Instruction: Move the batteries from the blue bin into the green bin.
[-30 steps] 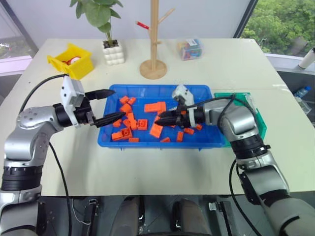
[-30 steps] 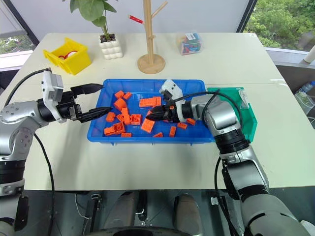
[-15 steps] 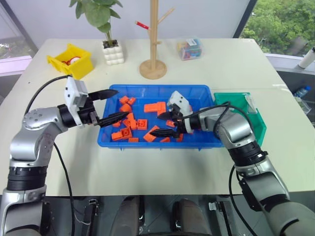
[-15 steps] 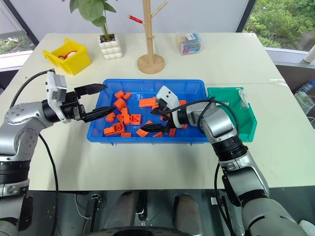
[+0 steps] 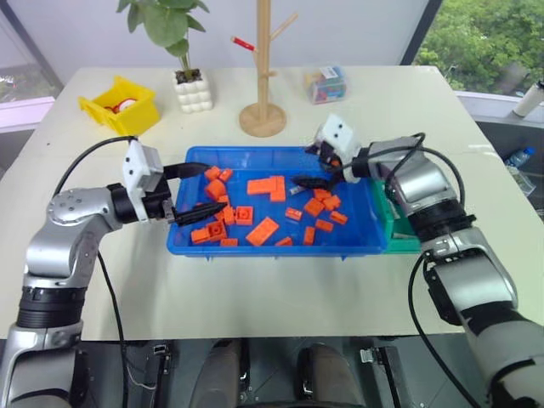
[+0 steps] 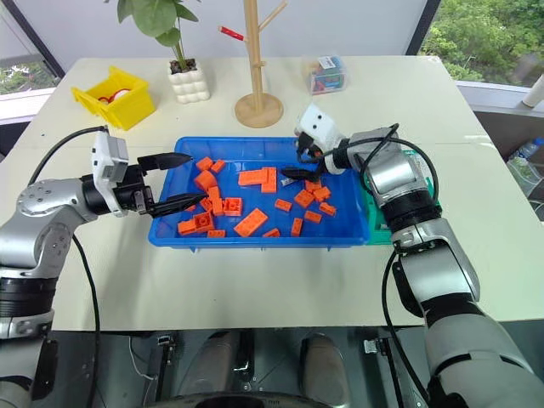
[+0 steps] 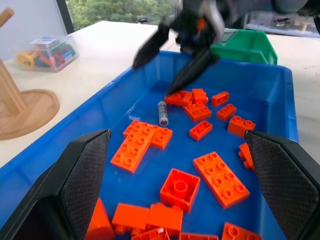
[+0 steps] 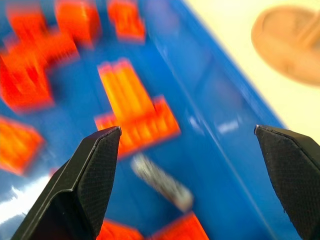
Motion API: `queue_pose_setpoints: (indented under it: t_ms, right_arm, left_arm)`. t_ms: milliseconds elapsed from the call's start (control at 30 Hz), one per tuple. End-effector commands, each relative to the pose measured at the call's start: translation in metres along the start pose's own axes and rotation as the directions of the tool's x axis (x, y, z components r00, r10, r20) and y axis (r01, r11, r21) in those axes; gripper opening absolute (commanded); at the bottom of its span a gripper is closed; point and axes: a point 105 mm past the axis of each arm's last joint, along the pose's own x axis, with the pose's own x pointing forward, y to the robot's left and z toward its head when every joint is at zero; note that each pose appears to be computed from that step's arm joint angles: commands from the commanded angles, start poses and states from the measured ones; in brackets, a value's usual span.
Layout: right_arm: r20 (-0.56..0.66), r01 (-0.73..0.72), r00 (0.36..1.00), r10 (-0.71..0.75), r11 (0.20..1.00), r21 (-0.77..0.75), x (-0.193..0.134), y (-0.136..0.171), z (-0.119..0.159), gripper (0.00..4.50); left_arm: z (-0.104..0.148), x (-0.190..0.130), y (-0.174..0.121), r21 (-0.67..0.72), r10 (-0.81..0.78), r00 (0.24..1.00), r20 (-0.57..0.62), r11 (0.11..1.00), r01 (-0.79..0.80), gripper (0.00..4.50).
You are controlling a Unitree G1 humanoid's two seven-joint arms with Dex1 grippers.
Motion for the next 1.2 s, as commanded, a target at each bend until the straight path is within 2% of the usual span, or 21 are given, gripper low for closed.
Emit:
queue_pose_setpoints:
  t_ms: [33,233,533,633,767,800,833,867,900,1067,1200]
  right_arm:
    - [-0.01,-0.022,1.0,0.021,0.982,-0.189,-0.003,-0.007,0.01,4.39]
    - [-0.033,-0.066,0.998,0.059,0.954,-0.293,0.004,-0.006,0.013,4.39]
    - [-0.116,-0.208,0.976,0.183,0.94,-0.268,0.02,0.008,0.001,4.39]
    - [-0.145,-0.241,0.967,0.208,0.934,-0.264,0.019,0.01,-0.003,3.59]
    - [-0.166,-0.25,0.963,0.211,0.93,-0.268,0.02,0.011,-0.005,1.67]
    - [-0.165,-0.253,0.963,0.214,0.93,-0.266,0.021,0.011,-0.004,1.02]
    - [-0.168,-0.257,0.962,0.218,0.928,-0.268,0.021,0.012,-0.004,0.79]
    - [-0.169,-0.264,0.96,0.225,0.927,-0.268,0.022,0.013,-0.004,0.29]
    - [-0.17,-0.271,0.958,0.232,0.926,-0.264,0.022,0.014,-0.005,0.05]
    - [-0.133,-0.222,0.973,0.19,0.931,-0.289,0.024,0.009,0.003,0.05]
    - [-0.035,-0.095,0.995,0.089,0.945,-0.312,0.012,-0.014,0.034,0.05]
  left_arm:
    - [0.01,0.002,-0.002,0.04,-0.013,1.0,0.023,0.999,0.012,4.5]
    - [0.01,0.002,-0.002,0.036,-0.011,1.0,0.026,0.999,0.01,4.5]
    - [0.009,0.0,-0.004,0.023,-0.025,1.0,0.005,0.999,0.025,4.5]
    - [0.011,-0.001,-0.003,0.028,-0.021,1.0,0.009,0.999,0.02,4.5]
    - [0.011,-0.001,-0.003,0.029,-0.016,1.0,0.012,0.999,0.016,4.5]
    - [0.011,-0.001,-0.003,0.029,-0.014,1.0,0.013,0.999,0.014,4.5]
    - [0.011,-0.001,-0.003,0.029,-0.013,1.0,0.013,0.999,0.013,4.5]
    - [0.012,-0.002,-0.003,0.029,-0.012,1.0,0.014,1.0,0.012,4.5]
    - [0.012,-0.002,-0.004,0.029,-0.012,1.0,0.015,1.0,0.011,4.5]
    - [0.011,-0.001,-0.004,0.026,-0.013,1.0,0.017,1.0,0.013,4.5]
    - [0.017,0.0,-0.001,0.013,-0.019,0.999,0.05,1.0,0.018,4.5]
